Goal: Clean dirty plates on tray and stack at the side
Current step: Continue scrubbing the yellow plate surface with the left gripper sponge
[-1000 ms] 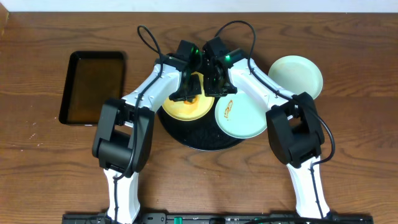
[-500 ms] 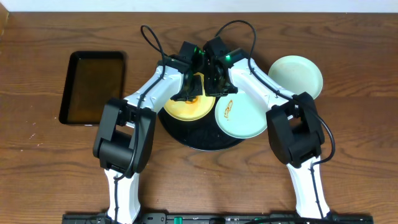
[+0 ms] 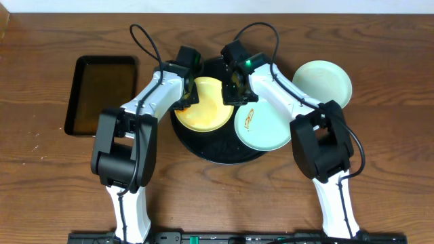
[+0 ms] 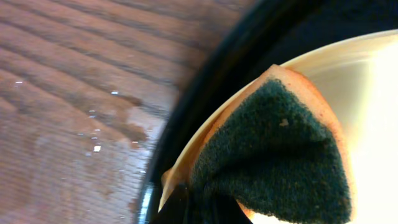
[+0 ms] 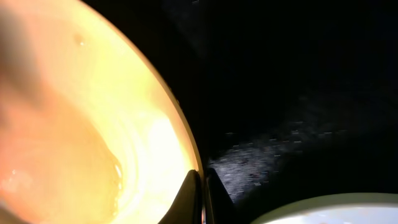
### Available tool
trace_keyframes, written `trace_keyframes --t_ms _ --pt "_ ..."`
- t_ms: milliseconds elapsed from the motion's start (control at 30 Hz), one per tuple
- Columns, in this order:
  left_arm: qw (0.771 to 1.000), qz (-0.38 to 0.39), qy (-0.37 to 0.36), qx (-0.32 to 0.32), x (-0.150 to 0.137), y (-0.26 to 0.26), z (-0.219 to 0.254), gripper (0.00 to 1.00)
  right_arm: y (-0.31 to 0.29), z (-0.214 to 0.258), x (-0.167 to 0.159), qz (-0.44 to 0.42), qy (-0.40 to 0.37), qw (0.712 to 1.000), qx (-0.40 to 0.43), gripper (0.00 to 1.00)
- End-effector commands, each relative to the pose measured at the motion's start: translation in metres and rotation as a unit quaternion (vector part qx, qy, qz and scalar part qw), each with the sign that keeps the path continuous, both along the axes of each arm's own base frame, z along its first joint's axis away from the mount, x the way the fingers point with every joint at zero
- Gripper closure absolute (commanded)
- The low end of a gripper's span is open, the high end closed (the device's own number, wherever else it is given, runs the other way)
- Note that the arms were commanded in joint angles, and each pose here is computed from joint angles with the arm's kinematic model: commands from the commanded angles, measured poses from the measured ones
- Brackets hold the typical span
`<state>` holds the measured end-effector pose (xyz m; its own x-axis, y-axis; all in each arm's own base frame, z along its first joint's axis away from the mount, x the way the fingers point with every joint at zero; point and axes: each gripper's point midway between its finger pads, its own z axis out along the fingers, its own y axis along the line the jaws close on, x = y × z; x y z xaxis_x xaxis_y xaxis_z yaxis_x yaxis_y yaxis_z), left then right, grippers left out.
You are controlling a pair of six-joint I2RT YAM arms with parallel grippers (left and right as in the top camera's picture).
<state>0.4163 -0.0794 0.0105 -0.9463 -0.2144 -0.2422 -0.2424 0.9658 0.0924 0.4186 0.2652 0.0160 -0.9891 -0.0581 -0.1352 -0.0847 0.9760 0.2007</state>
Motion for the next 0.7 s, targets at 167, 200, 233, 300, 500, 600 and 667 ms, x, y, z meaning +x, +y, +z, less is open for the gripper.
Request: trace_keyframes --t_ms 167,200,233,300,500,600,667 --pt "0.996 0.024 -0.059 0.057 0.007 0.033 0.054 0.93 -0.016 -0.006 0.007 -0.018 -0.001 1.000 -0.023 0.99" --pt "0.996 0.021 -0.072 0.048 0.009 0.029 0.065 0.93 -0.016 -0.006 0.007 -0.018 -0.001 1.000 -0.023 0.99" --pt "0.996 0.019 -0.081 0.041 0.009 0.025 0.071 0.92 -0.016 -0.006 0.007 -0.018 -0.001 1.000 -0.023 0.99" --pt "0.996 0.008 -0.086 0.011 0.009 0.011 0.076 0.93 -0.015 -0.006 0.007 -0.018 -0.002 1.000 -0.022 0.99" --pt "0.986 -0.033 -0.016 -0.160 -0.017 -0.055 0.051 0.92 -0.015 -0.006 0.007 -0.018 -0.002 1.000 -0.022 0.99" --pt "0.980 -0.045 0.018 -0.193 -0.029 -0.075 0.035 0.92 -0.015 -0.006 0.008 -0.021 -0.002 1.000 -0.021 0.99" --pt "0.980 -0.051 0.033 -0.192 -0.034 -0.082 0.024 0.92 -0.015 -0.006 0.008 -0.021 -0.002 1.000 -0.021 0.99"
